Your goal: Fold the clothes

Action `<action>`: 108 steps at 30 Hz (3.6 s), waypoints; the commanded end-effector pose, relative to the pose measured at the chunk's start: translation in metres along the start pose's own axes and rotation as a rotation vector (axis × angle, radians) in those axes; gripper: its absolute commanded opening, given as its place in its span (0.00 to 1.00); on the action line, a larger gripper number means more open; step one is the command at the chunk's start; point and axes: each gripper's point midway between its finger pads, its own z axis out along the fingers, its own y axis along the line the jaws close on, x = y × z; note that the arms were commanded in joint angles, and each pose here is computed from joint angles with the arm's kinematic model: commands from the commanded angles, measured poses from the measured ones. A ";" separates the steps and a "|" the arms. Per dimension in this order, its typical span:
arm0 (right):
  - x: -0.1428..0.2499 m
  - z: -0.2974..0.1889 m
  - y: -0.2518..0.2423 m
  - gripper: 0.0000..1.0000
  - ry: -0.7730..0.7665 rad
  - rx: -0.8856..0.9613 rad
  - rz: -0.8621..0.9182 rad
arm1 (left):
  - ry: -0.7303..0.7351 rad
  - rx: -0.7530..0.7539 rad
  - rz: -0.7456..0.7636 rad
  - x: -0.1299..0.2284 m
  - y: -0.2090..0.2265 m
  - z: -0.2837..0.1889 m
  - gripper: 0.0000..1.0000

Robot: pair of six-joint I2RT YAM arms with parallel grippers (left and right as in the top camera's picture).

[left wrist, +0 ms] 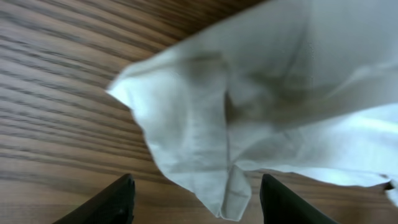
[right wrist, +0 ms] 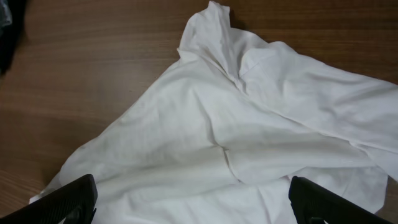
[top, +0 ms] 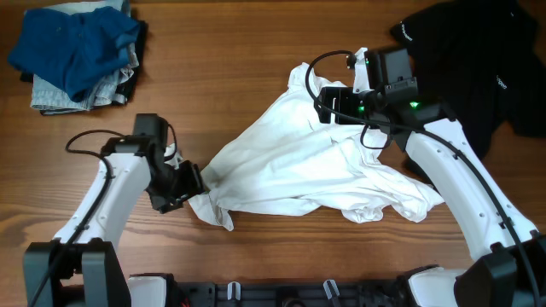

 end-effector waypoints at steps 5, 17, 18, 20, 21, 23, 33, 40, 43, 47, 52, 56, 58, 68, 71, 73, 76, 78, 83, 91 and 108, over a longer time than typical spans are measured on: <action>-0.002 0.006 -0.006 1.00 0.003 0.025 0.005 | -0.013 -0.125 -0.003 0.017 -0.010 0.012 0.64; -0.003 0.006 -0.005 0.99 -0.002 0.023 0.004 | 0.021 -0.151 -0.076 0.033 0.009 0.035 0.54; -0.003 0.006 -0.005 0.99 -0.003 0.023 0.004 | 0.014 -0.147 -0.074 0.031 0.008 0.035 0.54; -0.003 0.006 -0.005 0.99 -0.003 0.023 0.004 | -0.009 -0.130 -0.067 0.025 0.004 0.036 0.54; -0.003 0.006 -0.005 0.99 -0.003 0.023 0.004 | -0.013 -0.128 -0.066 0.024 0.004 0.036 0.52; -0.003 0.006 -0.005 0.99 -0.003 0.023 0.004 | -0.020 -0.122 -0.064 0.022 0.002 0.036 0.40; -0.003 0.006 -0.005 0.99 -0.004 0.022 0.003 | -0.014 -0.127 -0.067 0.026 0.007 0.044 0.29; -0.006 0.006 -0.003 0.99 -0.014 0.014 0.003 | -0.089 -0.081 -0.065 0.006 -0.002 0.042 0.04; -0.004 0.006 0.007 0.93 0.001 -0.045 0.002 | -0.203 -0.024 -0.055 -0.030 -0.023 0.012 0.04; 0.006 0.005 0.012 0.88 0.044 -0.079 0.009 | -0.428 0.070 0.008 -0.086 -0.063 -0.063 0.04; 0.024 0.004 0.007 0.87 0.119 -0.056 0.025 | -0.723 0.154 0.022 -0.136 -0.100 -0.174 0.04; 0.039 0.006 0.002 0.87 0.167 -0.043 0.036 | -0.866 0.203 0.040 -0.147 -0.114 -0.235 0.04; 0.050 0.011 -0.002 0.87 0.195 -0.035 0.043 | -0.889 0.219 0.044 -0.147 -0.117 -0.245 0.04; 0.148 0.038 0.008 0.80 0.424 -0.097 -0.007 | -0.910 0.232 0.048 -0.147 -0.120 -0.251 0.04; 0.165 0.045 0.013 0.76 0.445 -0.114 -0.027 | -0.914 0.234 0.050 -0.146 -0.120 -0.252 0.04; 0.170 0.048 0.015 0.74 0.443 -0.116 -0.019 | -0.929 0.222 0.071 -0.145 -0.118 -0.256 0.04; 0.175 0.052 0.015 0.66 0.442 -0.120 -0.026 | -0.957 0.219 0.065 -0.142 -0.116 -0.265 0.04; 0.174 0.053 0.017 0.59 0.435 -0.126 -0.037 | -0.977 0.219 0.062 -0.139 -0.114 -0.272 0.04; 0.172 0.055 0.023 0.51 0.418 -0.138 -0.055 | -1.005 0.215 0.059 -0.135 -0.111 -0.281 0.04; 0.178 0.068 0.018 0.63 0.376 -0.146 -0.041 | -1.029 0.230 0.063 -0.132 -0.112 -0.289 0.04; -0.006 -0.022 -0.027 0.04 0.008 -0.138 -0.057 | -1.254 0.229 0.020 -0.091 -0.070 -0.365 0.04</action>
